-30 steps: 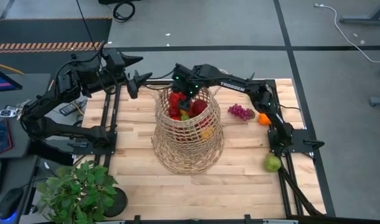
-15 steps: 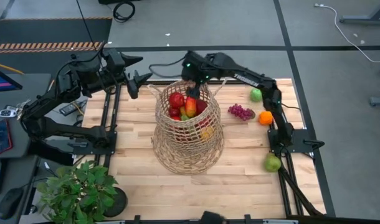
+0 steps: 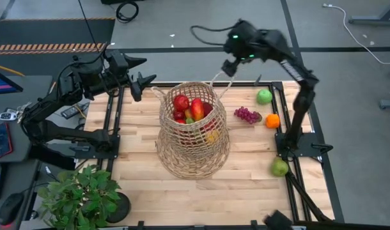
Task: Build produce basket
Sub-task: Put the pear into the brown basket
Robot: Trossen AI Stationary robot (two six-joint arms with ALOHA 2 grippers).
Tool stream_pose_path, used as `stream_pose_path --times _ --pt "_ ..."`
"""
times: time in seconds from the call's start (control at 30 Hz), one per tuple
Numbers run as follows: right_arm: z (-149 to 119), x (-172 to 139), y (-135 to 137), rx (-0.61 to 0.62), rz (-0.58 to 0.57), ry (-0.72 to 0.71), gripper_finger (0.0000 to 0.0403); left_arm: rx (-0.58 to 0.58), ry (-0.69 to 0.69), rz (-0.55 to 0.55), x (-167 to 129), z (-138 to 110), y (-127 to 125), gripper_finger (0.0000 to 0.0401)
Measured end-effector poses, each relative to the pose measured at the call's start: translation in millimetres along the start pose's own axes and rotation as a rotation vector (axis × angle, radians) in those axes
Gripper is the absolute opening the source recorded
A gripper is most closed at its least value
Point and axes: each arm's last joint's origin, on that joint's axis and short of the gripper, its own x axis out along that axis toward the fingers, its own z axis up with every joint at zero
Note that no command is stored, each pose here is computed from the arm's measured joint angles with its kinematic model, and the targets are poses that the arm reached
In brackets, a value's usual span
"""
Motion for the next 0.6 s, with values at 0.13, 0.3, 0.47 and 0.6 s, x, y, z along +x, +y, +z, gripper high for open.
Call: stream_pose_path --times 0.13,0.3,0.47,0.6 --pt "-26.8 -34.1 -11.0 0.037 0.094 0.033 0.0356 0.000 0.000 0.000 0.0 0.0 0.0 0.0357" --pt "-65.5 -62.7 -4.6 0.061 0.146 0.055 0.0352 0.000 0.000 0.000 0.0 0.0 0.0 0.0357" --pt "-110.9 -74.2 14.9 0.137 0.321 0.093 0.0352 0.000 0.000 0.000 0.0 0.0 0.0 0.0357" --pt "-145.6 -76.3 36.1 0.135 0.442 0.136 0.0352 0.000 0.000 0.000 0.0 0.0 0.0 0.0357"
